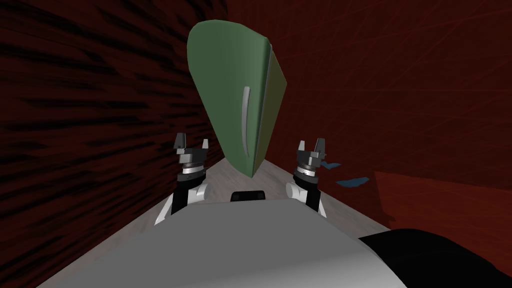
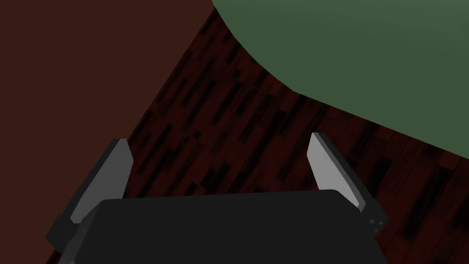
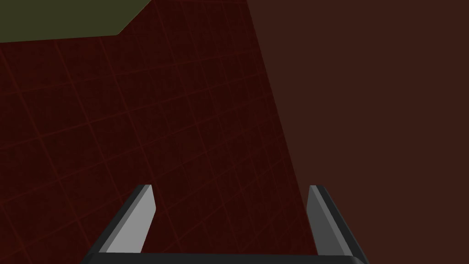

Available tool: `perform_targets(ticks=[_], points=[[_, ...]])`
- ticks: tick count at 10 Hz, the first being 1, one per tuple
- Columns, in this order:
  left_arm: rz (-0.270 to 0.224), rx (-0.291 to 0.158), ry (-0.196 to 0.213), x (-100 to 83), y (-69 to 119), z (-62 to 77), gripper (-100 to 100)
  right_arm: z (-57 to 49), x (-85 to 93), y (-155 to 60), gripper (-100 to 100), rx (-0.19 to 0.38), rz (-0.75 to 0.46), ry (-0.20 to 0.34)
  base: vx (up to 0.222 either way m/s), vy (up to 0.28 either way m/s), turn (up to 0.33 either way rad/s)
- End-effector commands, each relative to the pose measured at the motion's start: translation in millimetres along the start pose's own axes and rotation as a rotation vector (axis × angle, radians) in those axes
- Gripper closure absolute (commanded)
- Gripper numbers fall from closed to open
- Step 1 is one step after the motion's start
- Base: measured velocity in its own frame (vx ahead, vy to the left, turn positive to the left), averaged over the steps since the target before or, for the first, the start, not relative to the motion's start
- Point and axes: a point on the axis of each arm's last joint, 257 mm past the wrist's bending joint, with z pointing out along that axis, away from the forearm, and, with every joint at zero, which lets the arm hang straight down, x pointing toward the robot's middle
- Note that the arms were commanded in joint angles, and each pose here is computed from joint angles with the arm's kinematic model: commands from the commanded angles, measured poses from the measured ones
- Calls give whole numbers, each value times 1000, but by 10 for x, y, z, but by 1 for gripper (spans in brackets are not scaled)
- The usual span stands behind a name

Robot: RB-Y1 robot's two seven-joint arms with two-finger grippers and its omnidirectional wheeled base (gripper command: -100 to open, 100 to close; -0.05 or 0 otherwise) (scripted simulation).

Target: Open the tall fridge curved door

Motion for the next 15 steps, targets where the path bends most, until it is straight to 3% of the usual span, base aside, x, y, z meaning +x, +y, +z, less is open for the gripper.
perform_targets(ticks=[1,9,10,15], points=[[0,0,0,0,0,0,0,0,0,0,0,0,0,0,0,0,0],[0,0,0,0,-2,1,0,1,0,2,0,0,0,0,0,0,0],[17,-9,29,26,44,-15,-100,1,0,2,0,0,0,0,16,-12,8],[97,-57,108,53,344,-137,-100,-1,0,-1,0,0,0,0,36,-43,20]])
